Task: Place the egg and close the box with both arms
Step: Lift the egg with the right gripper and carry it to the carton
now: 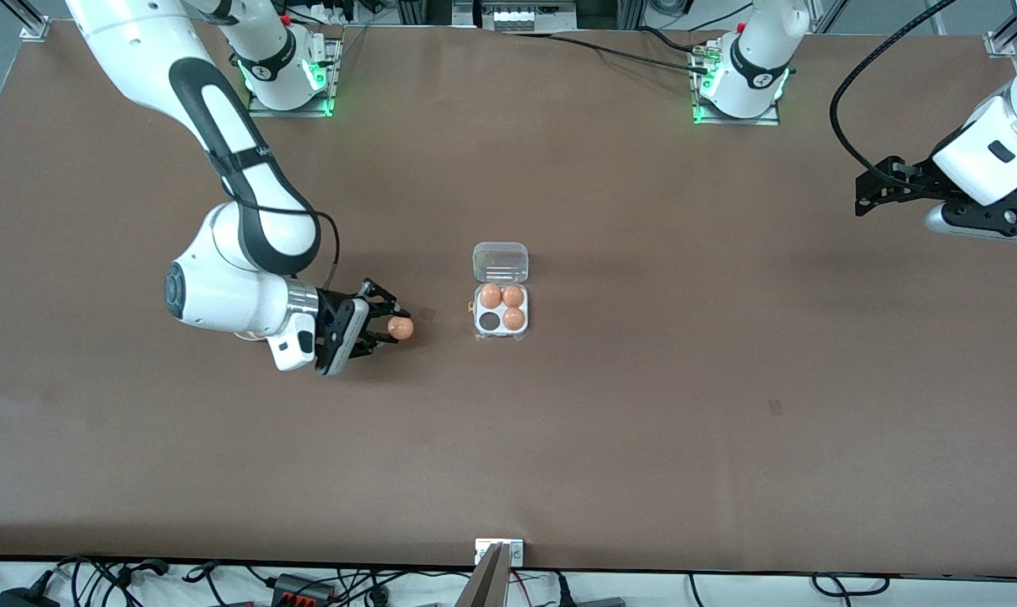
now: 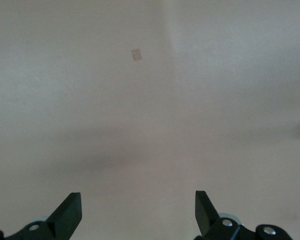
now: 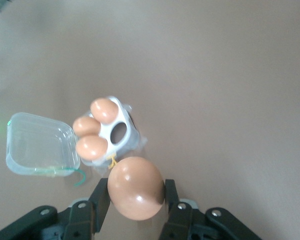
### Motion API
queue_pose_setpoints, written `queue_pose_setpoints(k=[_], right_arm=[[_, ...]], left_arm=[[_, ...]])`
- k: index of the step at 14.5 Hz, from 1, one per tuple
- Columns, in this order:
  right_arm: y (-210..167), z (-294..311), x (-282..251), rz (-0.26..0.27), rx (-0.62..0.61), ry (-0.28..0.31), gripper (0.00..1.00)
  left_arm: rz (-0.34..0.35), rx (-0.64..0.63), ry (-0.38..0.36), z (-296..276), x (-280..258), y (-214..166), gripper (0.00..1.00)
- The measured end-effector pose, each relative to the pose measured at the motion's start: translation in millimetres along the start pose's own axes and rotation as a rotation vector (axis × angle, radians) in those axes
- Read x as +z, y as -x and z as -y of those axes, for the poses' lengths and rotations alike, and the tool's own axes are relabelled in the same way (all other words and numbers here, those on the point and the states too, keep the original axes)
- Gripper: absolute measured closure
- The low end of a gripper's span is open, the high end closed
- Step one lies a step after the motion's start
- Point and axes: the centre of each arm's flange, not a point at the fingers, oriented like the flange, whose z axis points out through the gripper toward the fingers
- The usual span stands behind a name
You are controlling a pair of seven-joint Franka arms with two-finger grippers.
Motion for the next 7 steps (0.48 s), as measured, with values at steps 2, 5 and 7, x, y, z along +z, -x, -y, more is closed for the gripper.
queue_pose_setpoints(k=[2, 5, 7], right_arm=[[4.5, 1.7, 23.1, -0.094, -0.087, -0.048, 0.51], [11.0, 8.8, 58.3, -0.175, -0.155, -0.092, 0.51], [5.0, 22.5, 77.7, -0.219, -0.174, -0.115, 0.51]], left_arm=[[0.000, 0.000, 0.000, 0.0, 0.0, 0.0, 0.00], [0.000, 0.000, 0.000, 0.0, 0.0, 0.0, 0.00], [0.000, 0.000, 0.000, 0.0, 0.0, 0.0, 0.00]])
